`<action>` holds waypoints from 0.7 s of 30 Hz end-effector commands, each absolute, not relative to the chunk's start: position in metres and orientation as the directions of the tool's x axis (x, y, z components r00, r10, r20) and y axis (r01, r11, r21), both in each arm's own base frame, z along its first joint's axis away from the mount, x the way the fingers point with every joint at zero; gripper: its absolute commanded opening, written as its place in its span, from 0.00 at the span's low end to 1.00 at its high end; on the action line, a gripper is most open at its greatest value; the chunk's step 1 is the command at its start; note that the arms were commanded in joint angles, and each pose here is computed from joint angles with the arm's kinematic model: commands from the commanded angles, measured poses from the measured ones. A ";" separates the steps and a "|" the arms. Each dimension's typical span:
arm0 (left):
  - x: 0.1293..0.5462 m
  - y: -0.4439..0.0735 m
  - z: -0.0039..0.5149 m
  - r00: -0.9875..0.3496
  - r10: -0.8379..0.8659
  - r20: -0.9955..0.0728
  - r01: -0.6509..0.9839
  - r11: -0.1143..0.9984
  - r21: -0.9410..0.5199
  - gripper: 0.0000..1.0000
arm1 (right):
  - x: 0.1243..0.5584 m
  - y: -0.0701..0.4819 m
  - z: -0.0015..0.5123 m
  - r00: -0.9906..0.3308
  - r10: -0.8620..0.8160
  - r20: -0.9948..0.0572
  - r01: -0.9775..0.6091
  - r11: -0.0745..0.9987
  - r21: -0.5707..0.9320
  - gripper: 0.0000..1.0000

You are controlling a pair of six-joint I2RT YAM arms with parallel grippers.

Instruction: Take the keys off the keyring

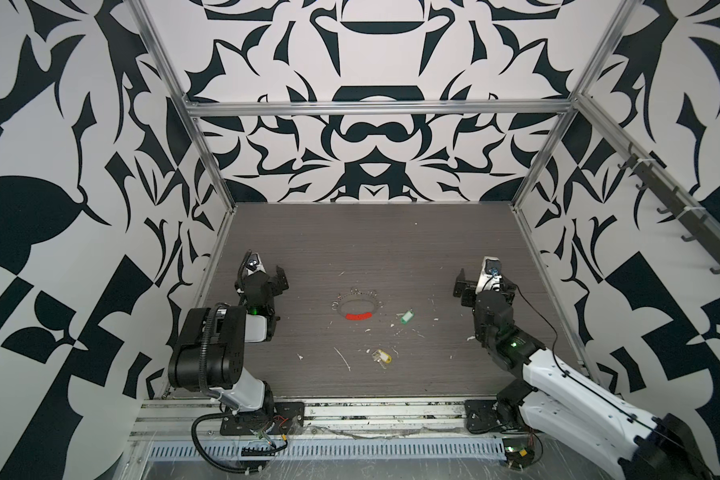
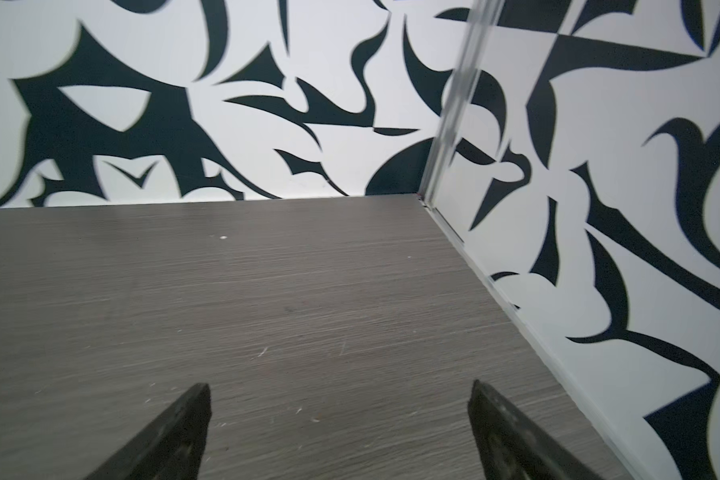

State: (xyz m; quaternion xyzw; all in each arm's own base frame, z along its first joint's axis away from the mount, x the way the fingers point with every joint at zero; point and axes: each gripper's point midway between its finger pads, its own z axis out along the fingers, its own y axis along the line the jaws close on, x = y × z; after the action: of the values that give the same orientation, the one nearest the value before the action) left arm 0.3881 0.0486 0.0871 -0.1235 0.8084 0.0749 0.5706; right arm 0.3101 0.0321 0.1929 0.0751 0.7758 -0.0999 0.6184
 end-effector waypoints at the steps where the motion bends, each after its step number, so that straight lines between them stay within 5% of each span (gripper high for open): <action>1: 0.390 0.049 0.093 -0.291 -0.113 -0.950 -0.283 0.959 -0.027 0.99 | 0.333 0.018 0.192 -0.197 -0.042 -0.980 0.243 0.966 -0.090 1.00; 11: 0.390 0.049 0.092 -0.291 -0.112 -0.950 -0.283 0.959 -0.026 0.99 | 0.369 -0.036 0.107 -0.320 0.078 -0.944 0.276 0.961 -0.014 1.00; 21: 0.390 0.049 0.092 -0.294 -0.112 -0.949 -0.283 0.959 -0.026 0.99 | 0.383 -0.014 0.081 -0.341 0.059 -0.938 0.143 0.990 0.011 1.00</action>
State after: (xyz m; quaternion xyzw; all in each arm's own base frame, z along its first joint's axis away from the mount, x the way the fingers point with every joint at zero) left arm 0.3884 0.0486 0.0880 -0.1229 0.8073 0.0753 0.5722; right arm 0.3667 -0.0253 0.0509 0.0749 0.8490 -0.0671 0.5187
